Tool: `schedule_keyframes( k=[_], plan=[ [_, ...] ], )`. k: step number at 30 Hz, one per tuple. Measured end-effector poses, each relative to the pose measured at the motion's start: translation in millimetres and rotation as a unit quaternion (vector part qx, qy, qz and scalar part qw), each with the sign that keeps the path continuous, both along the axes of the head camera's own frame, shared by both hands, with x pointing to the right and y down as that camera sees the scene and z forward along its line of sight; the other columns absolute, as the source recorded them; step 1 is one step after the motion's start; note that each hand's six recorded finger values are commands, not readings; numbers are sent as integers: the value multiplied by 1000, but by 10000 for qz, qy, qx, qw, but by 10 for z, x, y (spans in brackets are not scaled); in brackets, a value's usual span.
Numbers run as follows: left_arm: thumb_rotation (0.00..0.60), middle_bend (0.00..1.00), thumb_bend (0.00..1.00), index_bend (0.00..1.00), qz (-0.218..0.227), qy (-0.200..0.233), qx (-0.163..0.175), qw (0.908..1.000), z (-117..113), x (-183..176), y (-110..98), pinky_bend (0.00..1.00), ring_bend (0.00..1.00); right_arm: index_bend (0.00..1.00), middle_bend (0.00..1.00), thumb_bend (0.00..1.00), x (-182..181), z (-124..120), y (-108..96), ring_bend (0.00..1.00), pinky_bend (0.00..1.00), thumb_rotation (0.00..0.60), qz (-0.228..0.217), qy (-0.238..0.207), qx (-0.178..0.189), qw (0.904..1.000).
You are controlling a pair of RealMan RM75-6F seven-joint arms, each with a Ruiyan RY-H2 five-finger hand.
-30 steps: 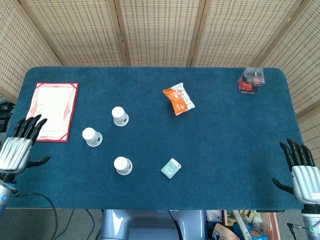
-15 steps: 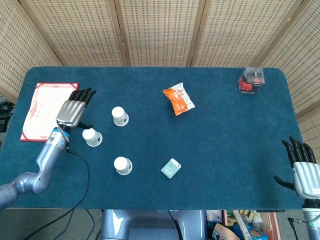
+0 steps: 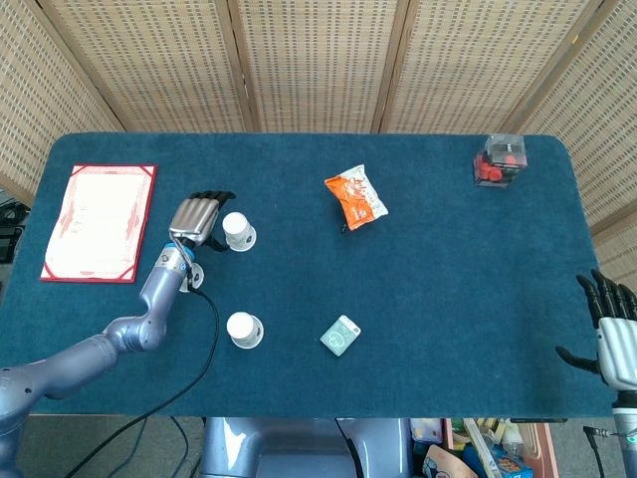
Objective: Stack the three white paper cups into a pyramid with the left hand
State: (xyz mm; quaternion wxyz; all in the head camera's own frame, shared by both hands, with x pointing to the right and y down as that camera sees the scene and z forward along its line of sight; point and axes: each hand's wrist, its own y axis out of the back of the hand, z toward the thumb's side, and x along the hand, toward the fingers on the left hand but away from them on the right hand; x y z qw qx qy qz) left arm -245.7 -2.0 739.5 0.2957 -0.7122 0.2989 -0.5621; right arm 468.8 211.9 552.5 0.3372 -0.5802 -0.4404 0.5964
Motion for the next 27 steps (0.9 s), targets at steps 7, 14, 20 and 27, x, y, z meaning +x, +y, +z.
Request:
schedule_keyframes(
  k=[7, 14, 20, 27],
  plan=[
    [600, 364, 18, 310, 86, -33, 149, 9998, 43, 161, -18, 308, 314, 0, 0, 0, 12, -7, 2, 0, 0, 600, 10, -15, -3, 10000],
    [600, 450, 40, 407, 39, -116, 440, 9990, 76, 267, -7, 370, 406, 0, 0, 0, 40, -13, 0, 0, 0, 600, 59, -26, 4, 10000],
    [600, 474, 57, 429, 80, -166, 587, 9981, 76, 299, 5, 386, 427, 0, 0, 0, 68, -22, -2, 0, 0, 600, 120, -58, 6, 9999],
    [600, 478, 60, 431, 240, 24, 701, 9972, -51, 334, 67, 386, 429, 0, 0, 0, 66, -35, 7, 0, 0, 600, 124, -109, -13, 9999]
  ],
)
